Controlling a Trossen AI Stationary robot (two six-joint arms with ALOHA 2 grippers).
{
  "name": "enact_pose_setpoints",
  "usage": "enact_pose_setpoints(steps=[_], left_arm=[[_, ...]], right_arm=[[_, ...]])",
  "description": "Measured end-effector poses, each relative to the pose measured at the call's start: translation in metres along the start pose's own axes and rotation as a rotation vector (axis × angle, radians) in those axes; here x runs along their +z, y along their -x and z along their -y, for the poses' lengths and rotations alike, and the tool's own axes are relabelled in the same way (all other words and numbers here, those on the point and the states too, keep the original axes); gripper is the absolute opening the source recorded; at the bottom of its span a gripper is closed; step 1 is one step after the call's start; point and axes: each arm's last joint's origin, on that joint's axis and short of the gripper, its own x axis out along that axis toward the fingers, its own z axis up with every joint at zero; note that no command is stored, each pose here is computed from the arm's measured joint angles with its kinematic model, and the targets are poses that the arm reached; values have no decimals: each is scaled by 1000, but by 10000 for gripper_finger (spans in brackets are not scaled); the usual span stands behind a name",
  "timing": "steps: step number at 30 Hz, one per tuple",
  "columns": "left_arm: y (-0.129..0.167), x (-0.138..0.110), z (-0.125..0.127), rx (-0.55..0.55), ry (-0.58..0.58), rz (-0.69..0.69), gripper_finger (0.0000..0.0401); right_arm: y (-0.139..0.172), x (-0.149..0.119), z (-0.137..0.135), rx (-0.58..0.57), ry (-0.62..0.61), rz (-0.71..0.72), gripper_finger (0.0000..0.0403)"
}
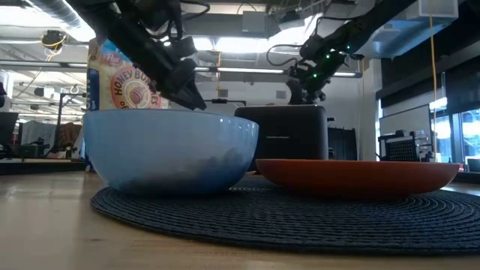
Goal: Arrange a breakfast setting
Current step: Put the toasted bread from the toaster onto the orange plate
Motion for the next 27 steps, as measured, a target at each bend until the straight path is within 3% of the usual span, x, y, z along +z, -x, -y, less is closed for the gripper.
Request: enact_pose_setpoints(steps=[7, 12, 19, 23, 27], left_arm=[[-2, 14, -6, 32, -122, 130, 275], [-16, 29, -40, -84, -112, 269, 275], [-39, 39, -81, -202, -82, 453, 275], [-34, 69, -84, -264, -38, 489, 275], [-17, 117, -84, -258, -106, 533, 275]], right_arm=[[5, -1, -1, 5, -62, -19, 186], [15, 11, -6, 19, -32, 74, 186], [24, 23, -29, 253, 30, 184, 186], [46, 25, -52, 341, 63, 151, 186], [94, 29, -70, 357, 120, 164, 186]])
